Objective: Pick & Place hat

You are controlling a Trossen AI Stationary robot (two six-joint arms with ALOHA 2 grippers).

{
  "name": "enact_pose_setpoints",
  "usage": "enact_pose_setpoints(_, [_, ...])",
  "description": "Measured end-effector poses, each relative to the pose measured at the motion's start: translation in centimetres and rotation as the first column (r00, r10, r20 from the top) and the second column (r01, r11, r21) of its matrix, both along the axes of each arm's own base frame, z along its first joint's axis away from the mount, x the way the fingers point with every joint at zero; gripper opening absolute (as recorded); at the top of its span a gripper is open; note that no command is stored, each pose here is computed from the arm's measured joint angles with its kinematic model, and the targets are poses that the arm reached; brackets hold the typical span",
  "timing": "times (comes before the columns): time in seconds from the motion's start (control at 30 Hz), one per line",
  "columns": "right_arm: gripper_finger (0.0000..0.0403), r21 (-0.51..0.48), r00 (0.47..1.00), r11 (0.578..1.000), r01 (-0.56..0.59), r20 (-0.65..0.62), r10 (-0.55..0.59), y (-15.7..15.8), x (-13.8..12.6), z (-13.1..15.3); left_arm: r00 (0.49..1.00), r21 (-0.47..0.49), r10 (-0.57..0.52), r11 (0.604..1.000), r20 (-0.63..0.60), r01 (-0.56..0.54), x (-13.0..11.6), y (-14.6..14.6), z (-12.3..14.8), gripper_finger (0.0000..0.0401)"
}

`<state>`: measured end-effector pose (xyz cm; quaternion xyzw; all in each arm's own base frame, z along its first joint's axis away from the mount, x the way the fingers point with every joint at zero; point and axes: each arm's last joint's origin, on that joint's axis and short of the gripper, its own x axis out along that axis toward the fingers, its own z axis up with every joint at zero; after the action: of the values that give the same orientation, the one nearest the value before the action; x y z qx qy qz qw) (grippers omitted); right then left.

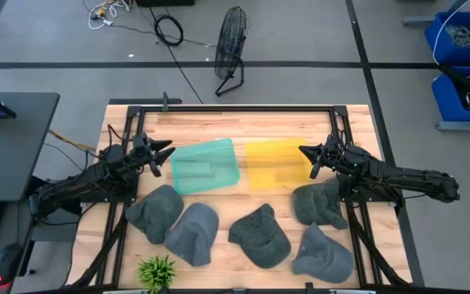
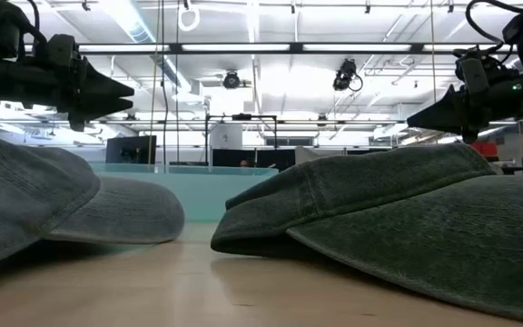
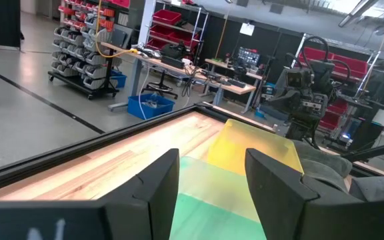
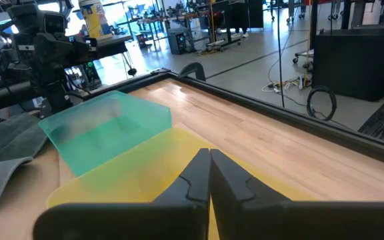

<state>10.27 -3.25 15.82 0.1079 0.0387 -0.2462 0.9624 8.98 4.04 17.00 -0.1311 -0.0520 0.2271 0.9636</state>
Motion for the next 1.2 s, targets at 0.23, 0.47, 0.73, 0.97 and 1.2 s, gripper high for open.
enact_pose_setpoints(0.23, [0.0011,0.0,1.0,1.0,0.0,0.0,0.0,0.0,0.0,0.01,1.0,0.0,0.0,1.0,0.0,0.0,0.0,0.0,0.0,0.0177])
enact_pose_setpoints(0.47, [0.0011,0.0,1.0,1.0,0.0,0.0,0.0,0.0,0.0,0.0,1.0,0.0,0.0,1.0,0.0,0.0,0.0,0.0,0.0,0.0177])
enact_pose_setpoints(0.73, [0.0011,0.0,1.0,1.0,0.0,0.0,0.0,0.0,0.0,0.0,1.0,0.001,0.0,1.0,0.001,0.0,0.0,0.0,0.02,0.0177])
enact_pose_setpoints(0.97, [0.0011,0.0,1.0,1.0,0.0,0.0,0.0,0.0,0.0,0.01,0.997,-0.158,-0.013,0.987,0.08,0.026,0.02,-0.03,0.0,0.0177])
enact_pose_setpoints(1.2, [0.0011,0.0,1.0,1.0,0.0,0.0,0.0,0.0,0.0,0.01,0.995,-0.22,-0.003,0.975,0.101,0.025,0.03,-0.01,-0.09,0.0177])
